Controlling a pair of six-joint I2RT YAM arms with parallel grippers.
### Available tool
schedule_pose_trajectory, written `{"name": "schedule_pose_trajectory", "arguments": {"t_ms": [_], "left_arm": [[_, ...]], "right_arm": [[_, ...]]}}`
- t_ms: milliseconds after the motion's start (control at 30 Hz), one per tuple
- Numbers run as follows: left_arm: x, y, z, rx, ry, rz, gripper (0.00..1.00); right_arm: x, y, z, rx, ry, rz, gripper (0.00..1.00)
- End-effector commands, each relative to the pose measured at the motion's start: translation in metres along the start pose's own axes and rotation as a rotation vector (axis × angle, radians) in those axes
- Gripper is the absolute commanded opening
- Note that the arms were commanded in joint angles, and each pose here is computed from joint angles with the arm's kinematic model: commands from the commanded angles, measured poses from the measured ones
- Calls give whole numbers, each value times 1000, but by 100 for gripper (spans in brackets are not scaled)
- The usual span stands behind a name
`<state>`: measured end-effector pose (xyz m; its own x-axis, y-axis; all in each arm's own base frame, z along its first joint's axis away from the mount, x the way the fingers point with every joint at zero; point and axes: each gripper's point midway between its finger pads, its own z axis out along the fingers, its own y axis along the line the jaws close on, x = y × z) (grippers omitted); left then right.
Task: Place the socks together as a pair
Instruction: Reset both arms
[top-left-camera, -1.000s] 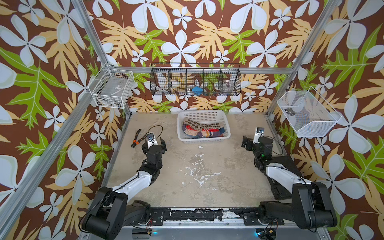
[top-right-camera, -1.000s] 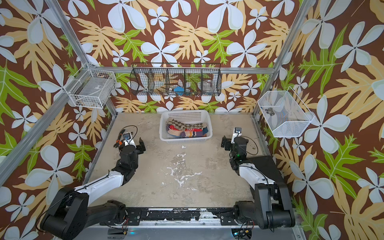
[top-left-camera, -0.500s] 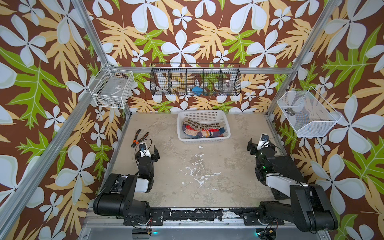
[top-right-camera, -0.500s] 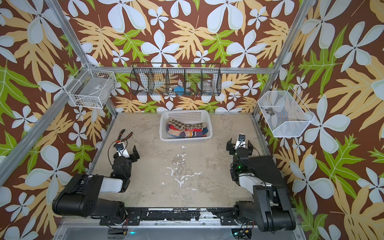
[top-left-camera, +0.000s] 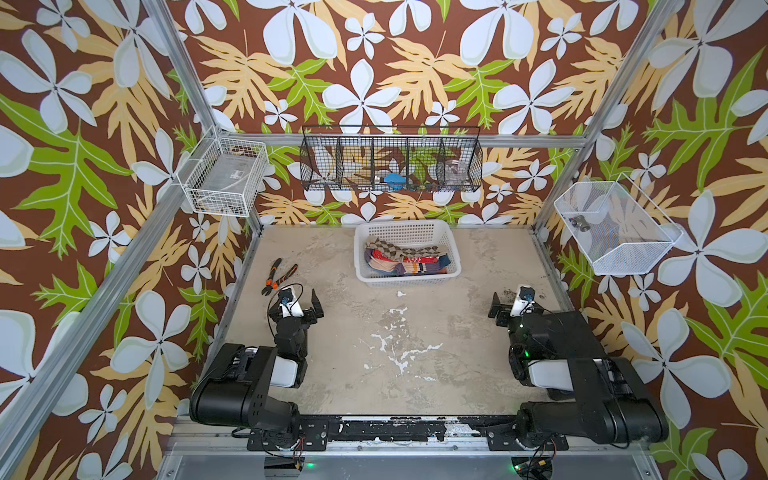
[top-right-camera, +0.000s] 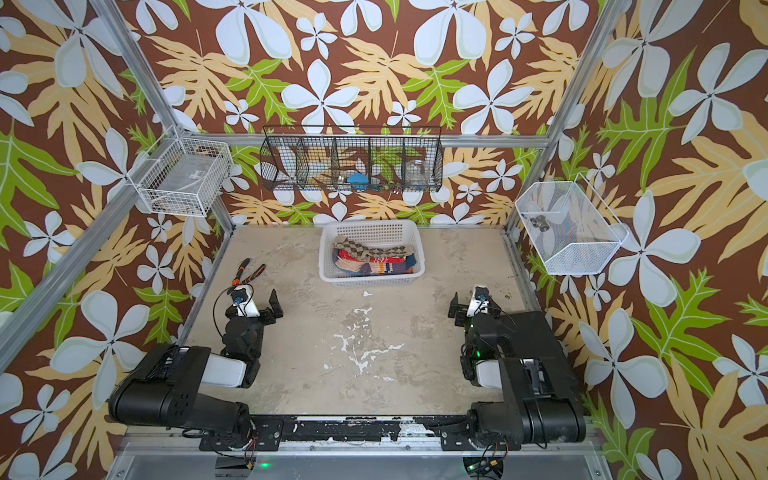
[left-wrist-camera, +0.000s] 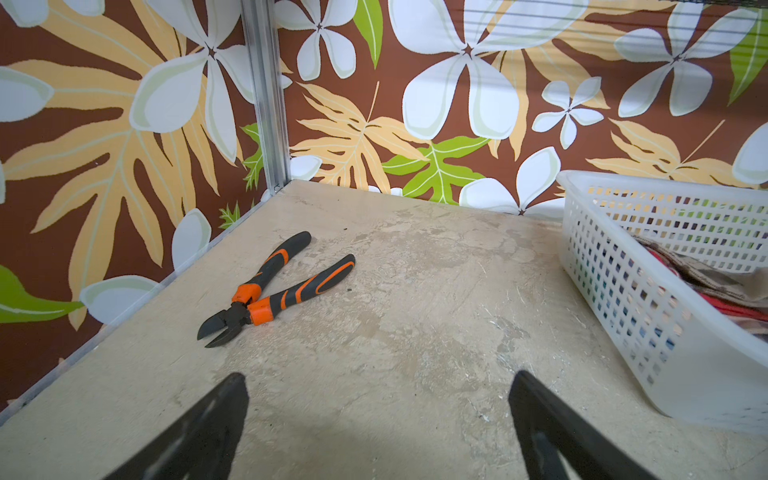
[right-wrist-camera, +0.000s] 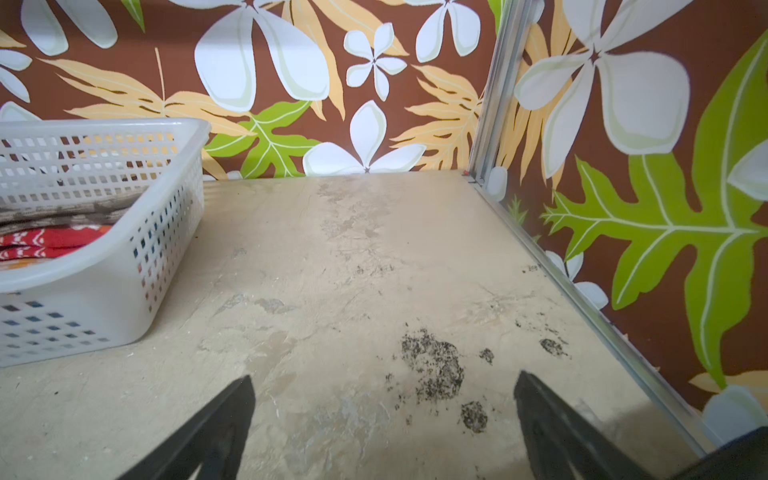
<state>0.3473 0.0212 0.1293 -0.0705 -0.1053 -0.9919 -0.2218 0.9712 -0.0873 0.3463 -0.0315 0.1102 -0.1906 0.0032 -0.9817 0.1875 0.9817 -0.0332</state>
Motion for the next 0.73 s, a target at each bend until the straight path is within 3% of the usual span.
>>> {"name": "schedule_pose_trajectory", "arguments": {"t_ms": [0,367,700], "left_arm": [[-7,-2,1,9,-27,-3,100],[-8,-2,0,-3,-31,6,100],[-8,-2,0,-3,-30,6,100]], "right_arm": [[-24,4,4,-21,-108,33,100],[-23,6,3,-28,-116,25,100],[-23,22,6,-115,-107,-13,100]]}}
